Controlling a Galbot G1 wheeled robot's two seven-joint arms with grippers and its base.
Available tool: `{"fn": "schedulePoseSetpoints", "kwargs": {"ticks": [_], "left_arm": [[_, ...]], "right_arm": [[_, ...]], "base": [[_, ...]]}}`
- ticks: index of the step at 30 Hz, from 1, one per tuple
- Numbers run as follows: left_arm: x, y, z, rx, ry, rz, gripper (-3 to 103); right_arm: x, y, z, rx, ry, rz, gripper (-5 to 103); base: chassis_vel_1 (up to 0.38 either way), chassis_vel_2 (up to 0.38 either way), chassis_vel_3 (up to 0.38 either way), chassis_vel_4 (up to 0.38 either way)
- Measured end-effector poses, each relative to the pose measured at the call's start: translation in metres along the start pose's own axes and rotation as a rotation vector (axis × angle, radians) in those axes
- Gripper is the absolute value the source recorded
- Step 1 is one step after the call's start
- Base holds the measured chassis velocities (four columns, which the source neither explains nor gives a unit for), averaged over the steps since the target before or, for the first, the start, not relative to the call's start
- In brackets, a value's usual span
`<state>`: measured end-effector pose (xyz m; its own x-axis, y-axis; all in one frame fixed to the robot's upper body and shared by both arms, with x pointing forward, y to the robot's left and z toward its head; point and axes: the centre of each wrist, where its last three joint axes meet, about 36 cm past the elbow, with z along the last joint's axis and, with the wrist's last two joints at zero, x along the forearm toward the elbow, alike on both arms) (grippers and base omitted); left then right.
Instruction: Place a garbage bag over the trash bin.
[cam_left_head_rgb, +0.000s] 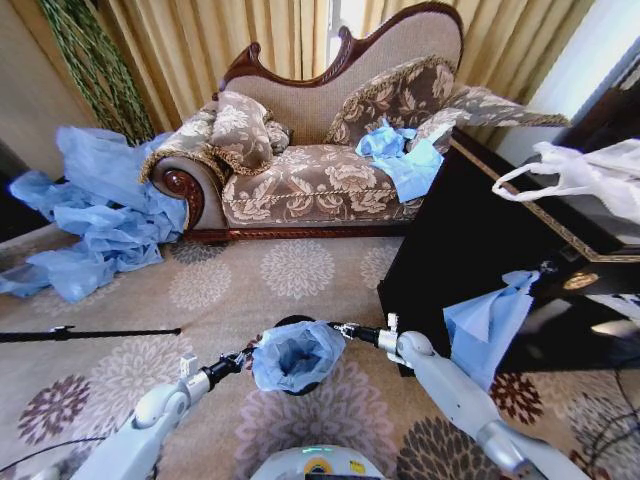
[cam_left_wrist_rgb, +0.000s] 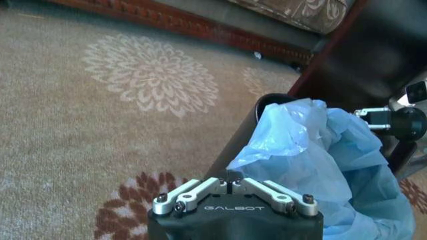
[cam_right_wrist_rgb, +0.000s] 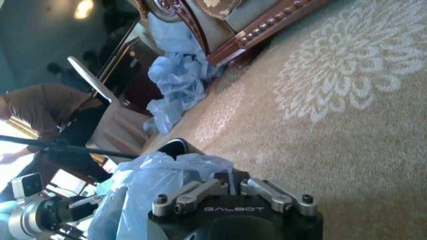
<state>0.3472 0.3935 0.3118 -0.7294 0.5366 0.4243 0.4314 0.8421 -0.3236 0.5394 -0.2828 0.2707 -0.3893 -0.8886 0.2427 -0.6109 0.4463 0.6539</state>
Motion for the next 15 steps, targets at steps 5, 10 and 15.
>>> {"fn": "schedulePoseSetpoints", "kwargs": {"ticks": [5,10,15], "left_arm": [[0.001,0.000,0.000,-0.001,-0.003,-0.002,0],[0.001,-0.001,0.001,0.000,-0.004,-0.001,0],[0.001,-0.001,0.003,0.002,-0.003,0.000,0]], "right_arm": [[0.003,0.000,-0.002,0.005,-0.001,-0.002,0],[0.005,0.000,-0.003,0.006,-0.004,-0.002,0],[0.013,-0.009,-0.017,-0.006,-0.011,-0.037,0]], "base": [[0.000,0.000,0.000,0.000],[0.000,0.000,0.000,0.000],[0.000,0.000,0.000,0.000]]}}
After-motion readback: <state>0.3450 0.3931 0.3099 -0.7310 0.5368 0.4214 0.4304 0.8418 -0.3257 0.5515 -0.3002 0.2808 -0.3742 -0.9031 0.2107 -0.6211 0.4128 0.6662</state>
